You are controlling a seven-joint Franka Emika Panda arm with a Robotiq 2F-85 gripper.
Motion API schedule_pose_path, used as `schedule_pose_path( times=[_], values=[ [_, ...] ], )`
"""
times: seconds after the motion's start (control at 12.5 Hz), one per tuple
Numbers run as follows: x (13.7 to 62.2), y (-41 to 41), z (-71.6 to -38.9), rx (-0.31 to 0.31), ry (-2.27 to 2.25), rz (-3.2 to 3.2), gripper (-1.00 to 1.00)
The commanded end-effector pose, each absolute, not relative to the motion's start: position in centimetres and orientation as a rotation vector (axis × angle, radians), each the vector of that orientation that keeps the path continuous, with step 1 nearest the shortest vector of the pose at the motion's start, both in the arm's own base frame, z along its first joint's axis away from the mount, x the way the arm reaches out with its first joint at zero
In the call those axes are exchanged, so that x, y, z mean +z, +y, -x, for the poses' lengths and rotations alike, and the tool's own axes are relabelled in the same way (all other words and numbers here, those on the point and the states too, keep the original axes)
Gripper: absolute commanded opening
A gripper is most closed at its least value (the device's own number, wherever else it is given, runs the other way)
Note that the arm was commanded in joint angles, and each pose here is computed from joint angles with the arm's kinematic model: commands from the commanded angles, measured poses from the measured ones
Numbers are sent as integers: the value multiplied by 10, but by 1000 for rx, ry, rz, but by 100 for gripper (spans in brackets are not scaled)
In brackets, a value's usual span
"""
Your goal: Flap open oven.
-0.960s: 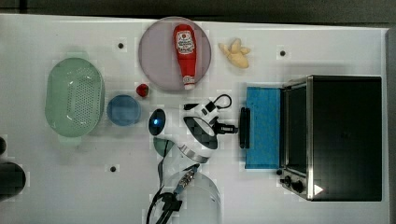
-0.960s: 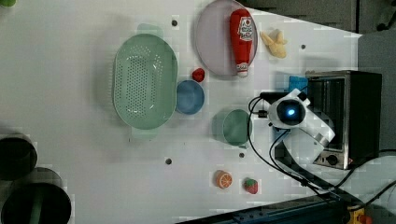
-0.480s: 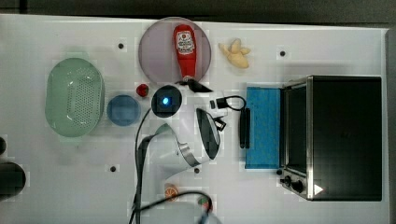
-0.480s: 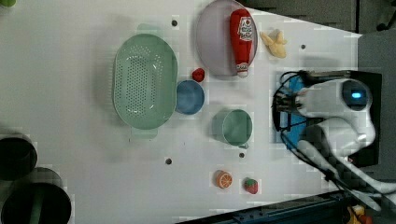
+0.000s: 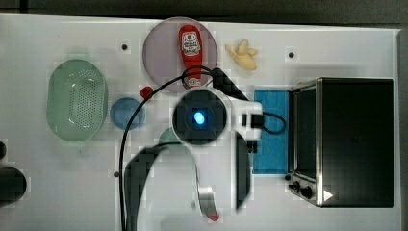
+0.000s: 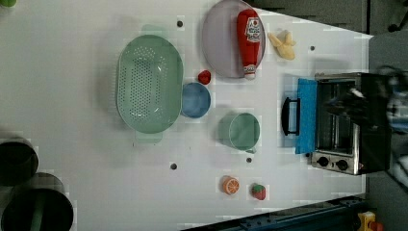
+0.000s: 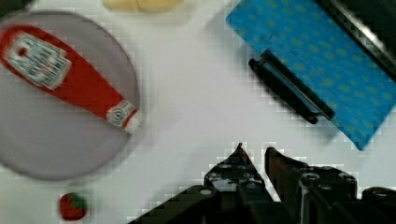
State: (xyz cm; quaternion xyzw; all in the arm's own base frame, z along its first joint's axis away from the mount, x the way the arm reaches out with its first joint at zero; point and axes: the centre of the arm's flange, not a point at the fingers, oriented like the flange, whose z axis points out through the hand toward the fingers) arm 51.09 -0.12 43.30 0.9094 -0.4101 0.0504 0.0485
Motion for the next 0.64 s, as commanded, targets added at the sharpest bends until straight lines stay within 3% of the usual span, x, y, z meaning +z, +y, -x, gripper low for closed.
schedule_pose_path(
  times=[0.08,0.32,0.64],
  values=[
    [481,-18,-491,123,-1472,-2757,-65],
    [526,-22,-474,151,-1506,-2780,-65],
    [572,-25,-456,53,-1498,-2752,-65]
  ],
)
